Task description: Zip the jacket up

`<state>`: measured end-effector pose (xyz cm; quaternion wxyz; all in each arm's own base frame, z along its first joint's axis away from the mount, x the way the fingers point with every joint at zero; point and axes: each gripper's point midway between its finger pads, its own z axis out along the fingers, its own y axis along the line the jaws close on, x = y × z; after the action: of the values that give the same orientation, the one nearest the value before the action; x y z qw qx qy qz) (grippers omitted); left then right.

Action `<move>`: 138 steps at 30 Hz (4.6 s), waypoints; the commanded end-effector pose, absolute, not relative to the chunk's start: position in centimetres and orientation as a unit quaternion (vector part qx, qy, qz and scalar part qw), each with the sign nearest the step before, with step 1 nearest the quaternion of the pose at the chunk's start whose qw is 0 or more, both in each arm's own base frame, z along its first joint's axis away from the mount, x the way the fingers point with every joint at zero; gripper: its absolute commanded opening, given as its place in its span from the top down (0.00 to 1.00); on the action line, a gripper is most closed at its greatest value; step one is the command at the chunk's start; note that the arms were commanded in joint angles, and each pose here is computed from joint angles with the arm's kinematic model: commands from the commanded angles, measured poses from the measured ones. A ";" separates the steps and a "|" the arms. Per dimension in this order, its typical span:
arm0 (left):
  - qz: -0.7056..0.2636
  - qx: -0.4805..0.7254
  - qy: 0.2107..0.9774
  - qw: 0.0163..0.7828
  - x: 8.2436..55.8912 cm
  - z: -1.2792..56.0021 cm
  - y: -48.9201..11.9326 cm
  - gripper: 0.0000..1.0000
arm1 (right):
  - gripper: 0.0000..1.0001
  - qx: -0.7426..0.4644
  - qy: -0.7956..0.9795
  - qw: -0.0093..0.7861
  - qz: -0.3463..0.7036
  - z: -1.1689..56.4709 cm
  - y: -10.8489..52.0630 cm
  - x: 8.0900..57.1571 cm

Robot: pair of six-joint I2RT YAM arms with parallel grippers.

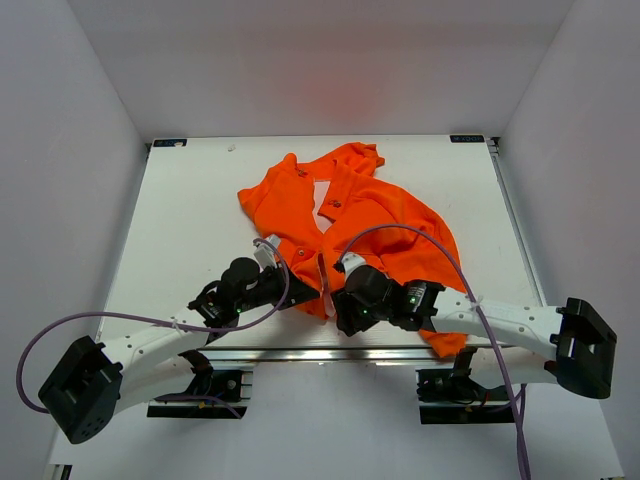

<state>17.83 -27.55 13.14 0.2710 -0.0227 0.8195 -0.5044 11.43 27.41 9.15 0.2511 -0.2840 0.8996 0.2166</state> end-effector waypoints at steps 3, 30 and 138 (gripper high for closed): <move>-0.517 -0.009 0.808 0.284 18.1 14.7 -28.1 1.00 | 0.63 -0.267 0.885 0.278 0.260 11.2 29.6 12.1; -0.596 0.072 0.718 0.351 16.8 22.3 -28.7 1.00 | 1.00 -0.174 0.668 0.407 0.598 25.1 29.4 16.9; -0.660 0.047 0.617 0.426 17.7 29.4 -28.3 1.00 | 1.00 -0.211 0.521 0.466 0.683 32.2 29.1 18.3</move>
<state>18.79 -28.41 28.55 0.4226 0.0242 0.6286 -0.6524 18.13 29.78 28.25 0.4205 -0.2079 0.5675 0.6767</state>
